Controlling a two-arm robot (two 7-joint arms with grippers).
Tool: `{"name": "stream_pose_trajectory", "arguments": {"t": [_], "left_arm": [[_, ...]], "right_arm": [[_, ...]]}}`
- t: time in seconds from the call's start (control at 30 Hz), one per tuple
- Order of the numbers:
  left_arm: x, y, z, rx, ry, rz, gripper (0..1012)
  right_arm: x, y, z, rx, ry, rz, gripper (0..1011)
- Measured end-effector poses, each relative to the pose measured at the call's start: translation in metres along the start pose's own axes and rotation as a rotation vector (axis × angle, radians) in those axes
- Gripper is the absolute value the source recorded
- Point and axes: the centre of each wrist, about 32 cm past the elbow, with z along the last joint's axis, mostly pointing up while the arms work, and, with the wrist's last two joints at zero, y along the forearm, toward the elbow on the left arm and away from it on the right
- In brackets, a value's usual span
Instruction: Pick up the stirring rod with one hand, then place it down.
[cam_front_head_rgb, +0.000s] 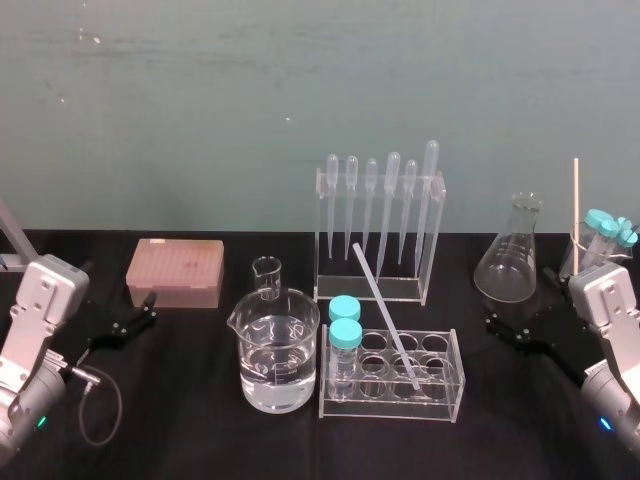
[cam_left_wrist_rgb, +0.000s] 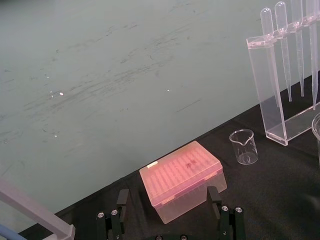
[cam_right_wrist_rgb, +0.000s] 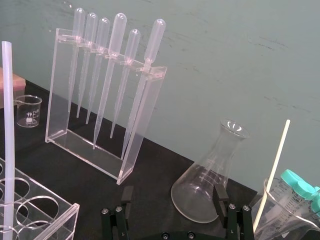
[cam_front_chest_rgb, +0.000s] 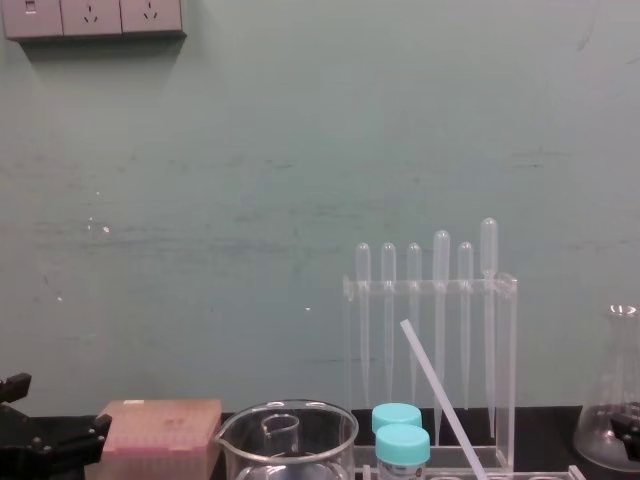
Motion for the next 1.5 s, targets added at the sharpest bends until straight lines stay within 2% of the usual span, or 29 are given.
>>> {"name": "stream_pose_trajectory", "arguments": {"t": [1.5], "left_arm": [[0.0000, 0.0000, 0.0000, 0.000, 0.000, 0.000, 1000]], "right_arm": [[0.0000, 0.0000, 0.0000, 0.000, 0.000, 0.000, 1003]]}}
